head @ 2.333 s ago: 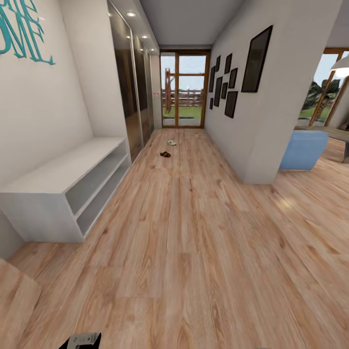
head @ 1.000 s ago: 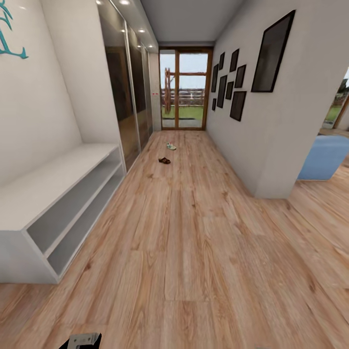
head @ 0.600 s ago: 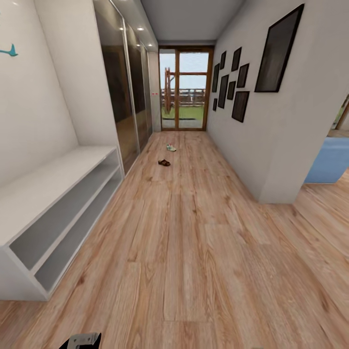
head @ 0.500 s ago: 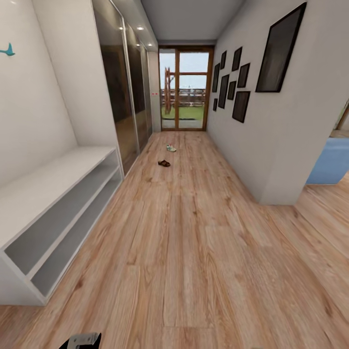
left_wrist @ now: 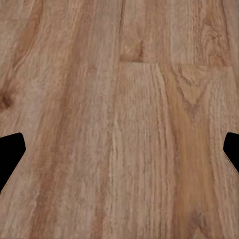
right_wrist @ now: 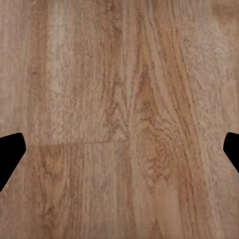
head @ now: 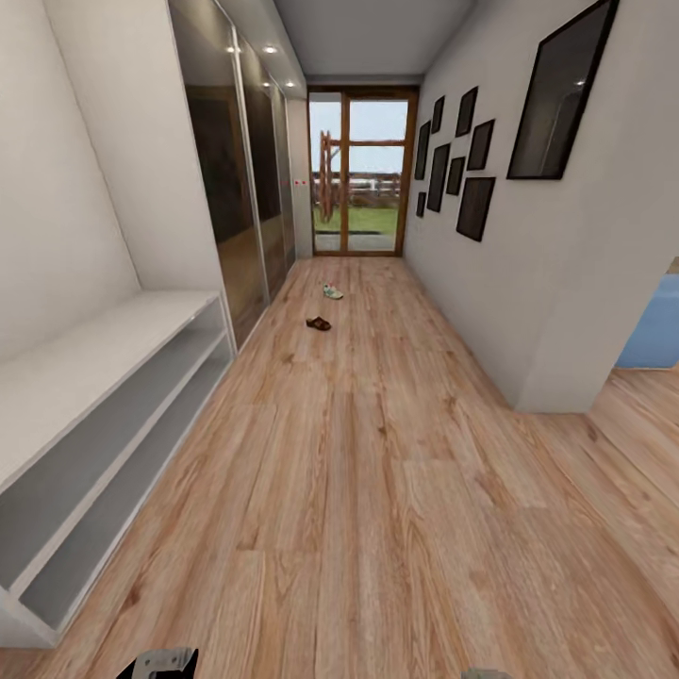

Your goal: Pick up the two gym shoes and the two sandals from the corridor floor and place them onto the hallstand (shoe rack) in the corridor, making sure they are on the rack and not on the floor. Arrange them so the two gym shoes are next to each other and the two sandals are next to each other.

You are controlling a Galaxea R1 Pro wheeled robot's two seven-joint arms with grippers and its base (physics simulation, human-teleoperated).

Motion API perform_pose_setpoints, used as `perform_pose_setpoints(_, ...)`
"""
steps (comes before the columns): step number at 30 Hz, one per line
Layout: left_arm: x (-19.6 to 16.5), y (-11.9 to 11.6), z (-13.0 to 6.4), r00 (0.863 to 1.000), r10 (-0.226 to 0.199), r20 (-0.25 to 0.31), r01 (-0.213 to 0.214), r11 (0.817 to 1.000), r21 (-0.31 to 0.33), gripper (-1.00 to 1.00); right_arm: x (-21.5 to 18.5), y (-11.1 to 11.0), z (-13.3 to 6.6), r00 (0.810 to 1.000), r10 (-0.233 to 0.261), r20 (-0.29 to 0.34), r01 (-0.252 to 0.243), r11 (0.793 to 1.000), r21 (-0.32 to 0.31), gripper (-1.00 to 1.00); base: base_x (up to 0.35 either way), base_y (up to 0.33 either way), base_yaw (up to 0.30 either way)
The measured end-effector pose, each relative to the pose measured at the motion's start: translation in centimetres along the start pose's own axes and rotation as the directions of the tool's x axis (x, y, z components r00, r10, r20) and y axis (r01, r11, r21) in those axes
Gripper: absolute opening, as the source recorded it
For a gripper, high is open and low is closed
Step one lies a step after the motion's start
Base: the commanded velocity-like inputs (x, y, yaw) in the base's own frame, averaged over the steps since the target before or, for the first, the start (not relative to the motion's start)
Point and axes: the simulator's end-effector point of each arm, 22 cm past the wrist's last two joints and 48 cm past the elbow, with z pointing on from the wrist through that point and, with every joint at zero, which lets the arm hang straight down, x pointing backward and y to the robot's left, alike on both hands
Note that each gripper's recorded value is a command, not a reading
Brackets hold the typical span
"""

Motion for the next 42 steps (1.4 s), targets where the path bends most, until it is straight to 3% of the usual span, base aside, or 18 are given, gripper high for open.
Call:
perform_pose_setpoints(6,0.0,0.1,0.0,1.000,-0.001,0.000,0.001,1.000,-0.002,1.00,-4.6,1.8,0.7,0.995,0.018,0.098,-0.014,0.999,-0.035,1.00,0.340,0.000,0.000)
perform_pose_setpoints(7,0.0,0.1,0.0,1.000,-0.002,0.000,0.002,1.000,-0.003,1.00,-7.0,2.8,0.8,0.988,0.025,0.150,-0.017,0.998,-0.055,1.00,0.340,0.000,0.000)
perform_pose_setpoints(10,0.0,0.1,0.0,1.000,-0.002,0.000,0.002,1.000,-0.003,1.00,-7.4,2.4,0.8,0.987,0.021,0.157,-0.014,0.999,-0.051,1.00,0.340,0.000,0.000)
perform_pose_setpoints(14,0.1,0.1,0.0,1.000,-0.001,-0.002,0.001,1.000,-0.003,1.00,-7.6,0.0,0.9,0.987,-0.002,0.162,0.007,1.000,-0.025,1.00,0.340,0.000,0.000)
perform_pose_setpoints(15,0.0,0.1,0.0,1.000,-0.001,-0.002,0.001,1.000,-0.002,1.00,-7.8,-1.6,0.9,0.986,-0.019,0.163,0.020,1.000,-0.009,1.00,0.340,0.000,0.000)
perform_pose_setpoints(18,0.0,0.1,0.0,1.000,-0.001,-0.001,0.001,1.000,-0.002,1.00,-7.8,-2.4,0.9,0.986,-0.032,0.163,0.032,0.999,-0.002,1.00,0.340,0.000,0.000)
perform_pose_setpoints(42,0.0,0.1,0.0,1.000,-0.002,0.000,0.002,1.000,-0.003,1.00,-7.7,-2.5,0.9,0.986,-0.037,0.160,0.038,0.999,-0.001,1.00,0.340,0.000,0.000)
